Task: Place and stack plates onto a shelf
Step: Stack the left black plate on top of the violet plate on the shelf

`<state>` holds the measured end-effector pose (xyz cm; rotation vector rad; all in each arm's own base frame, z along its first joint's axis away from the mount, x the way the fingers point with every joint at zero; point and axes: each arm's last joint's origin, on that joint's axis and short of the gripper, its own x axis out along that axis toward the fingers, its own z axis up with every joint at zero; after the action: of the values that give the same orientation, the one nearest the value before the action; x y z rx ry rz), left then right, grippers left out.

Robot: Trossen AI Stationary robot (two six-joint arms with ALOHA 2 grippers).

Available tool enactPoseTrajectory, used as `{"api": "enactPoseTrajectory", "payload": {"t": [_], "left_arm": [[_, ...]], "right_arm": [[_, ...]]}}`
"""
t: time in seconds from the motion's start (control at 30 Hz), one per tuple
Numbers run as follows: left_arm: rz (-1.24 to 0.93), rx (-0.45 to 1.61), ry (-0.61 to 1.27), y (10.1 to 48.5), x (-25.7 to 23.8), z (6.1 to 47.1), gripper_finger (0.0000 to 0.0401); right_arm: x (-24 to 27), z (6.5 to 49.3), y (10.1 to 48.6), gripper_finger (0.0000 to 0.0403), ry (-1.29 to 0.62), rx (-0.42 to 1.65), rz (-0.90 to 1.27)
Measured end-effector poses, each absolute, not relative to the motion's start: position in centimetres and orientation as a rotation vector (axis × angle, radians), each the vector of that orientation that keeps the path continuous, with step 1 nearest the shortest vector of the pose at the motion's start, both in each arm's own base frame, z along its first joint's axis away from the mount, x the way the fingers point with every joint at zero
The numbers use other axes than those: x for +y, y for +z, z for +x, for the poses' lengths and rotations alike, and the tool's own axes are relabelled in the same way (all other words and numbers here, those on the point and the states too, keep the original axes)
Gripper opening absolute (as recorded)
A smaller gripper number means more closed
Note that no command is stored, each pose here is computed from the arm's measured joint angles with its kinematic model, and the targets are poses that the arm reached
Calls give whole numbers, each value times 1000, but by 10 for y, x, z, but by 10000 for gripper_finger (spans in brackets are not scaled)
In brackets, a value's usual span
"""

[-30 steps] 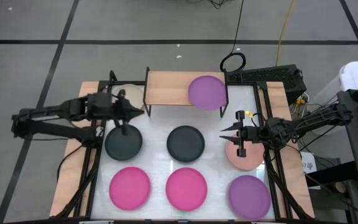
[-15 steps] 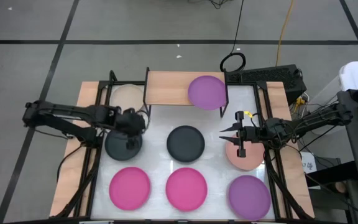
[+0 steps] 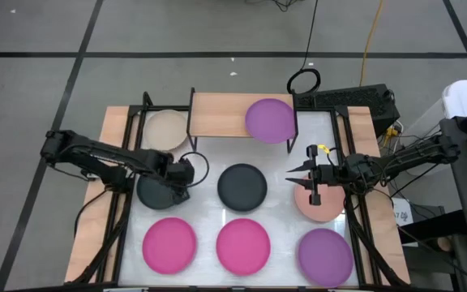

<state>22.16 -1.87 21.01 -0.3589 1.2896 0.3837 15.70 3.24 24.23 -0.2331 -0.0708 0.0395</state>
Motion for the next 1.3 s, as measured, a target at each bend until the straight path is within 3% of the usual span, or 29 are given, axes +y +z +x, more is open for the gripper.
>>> {"api": "enactPoseTrajectory", "payload": {"t": [0.73, 0.83, 1.03, 1.3], "left_arm": [[-505, 1477, 673, 148, -35, 243, 172], [-502, 1495, 661, 146, -35, 244, 139], [-507, 1533, 623, 151, -36, 240, 25], [-466, 1537, 440, 214, -50, 250, 10]], "right_arm": [[32, 157, 240, 84, 42, -49, -211], [32, 157, 240, 84, 43, -45, -207], [32, 157, 240, 84, 43, -46, -200], [32, 157, 241, 84, 42, -58, -199]]}}
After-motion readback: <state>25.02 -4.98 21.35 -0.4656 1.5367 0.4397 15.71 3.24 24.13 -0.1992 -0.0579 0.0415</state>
